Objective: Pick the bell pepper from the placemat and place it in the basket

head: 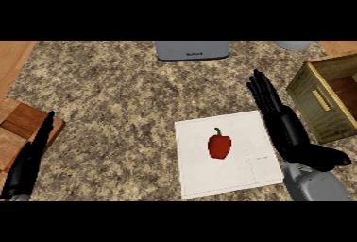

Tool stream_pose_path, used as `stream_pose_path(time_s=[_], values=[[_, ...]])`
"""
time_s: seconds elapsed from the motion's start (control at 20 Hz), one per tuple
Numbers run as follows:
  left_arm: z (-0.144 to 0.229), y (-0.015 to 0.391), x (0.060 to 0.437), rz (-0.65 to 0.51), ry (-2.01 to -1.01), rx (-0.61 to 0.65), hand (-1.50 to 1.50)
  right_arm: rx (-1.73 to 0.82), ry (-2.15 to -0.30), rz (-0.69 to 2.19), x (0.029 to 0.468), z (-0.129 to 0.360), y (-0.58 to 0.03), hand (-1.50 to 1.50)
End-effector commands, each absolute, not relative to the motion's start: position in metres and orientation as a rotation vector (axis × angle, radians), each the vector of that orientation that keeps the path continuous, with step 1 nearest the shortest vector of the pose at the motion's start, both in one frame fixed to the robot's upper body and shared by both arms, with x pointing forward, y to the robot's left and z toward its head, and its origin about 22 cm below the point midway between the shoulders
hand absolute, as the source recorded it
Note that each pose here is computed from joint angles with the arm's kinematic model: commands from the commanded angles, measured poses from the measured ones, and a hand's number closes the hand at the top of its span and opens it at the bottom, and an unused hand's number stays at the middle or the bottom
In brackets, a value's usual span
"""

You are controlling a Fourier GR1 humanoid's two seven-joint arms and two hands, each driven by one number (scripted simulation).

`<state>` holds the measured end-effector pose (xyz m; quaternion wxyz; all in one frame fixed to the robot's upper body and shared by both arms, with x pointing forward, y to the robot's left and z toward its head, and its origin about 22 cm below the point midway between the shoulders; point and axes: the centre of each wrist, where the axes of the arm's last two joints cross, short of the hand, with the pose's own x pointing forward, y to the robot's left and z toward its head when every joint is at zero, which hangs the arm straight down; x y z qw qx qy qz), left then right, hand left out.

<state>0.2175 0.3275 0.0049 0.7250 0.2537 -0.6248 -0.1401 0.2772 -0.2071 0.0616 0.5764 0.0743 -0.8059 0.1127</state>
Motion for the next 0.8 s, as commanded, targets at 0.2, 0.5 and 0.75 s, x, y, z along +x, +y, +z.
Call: stream_pose_path(time_s=[0.2,0.5,0.75], values=[[-0.036,0.288,0.208,-0.083,-1.130,0.237,0.00,0.266,-1.900,0.158,0.315,0.085,-0.178,1.50],[-0.050,0.283,0.212,-0.060,-1.033,0.151,0.00,0.240,-1.891,0.560,0.292,0.049,-0.056,-1.50],[-0.048,0.290,0.199,-0.028,-1.007,0.158,0.00,-0.109,-1.805,0.615,0.286,0.058,-0.043,-1.50]])
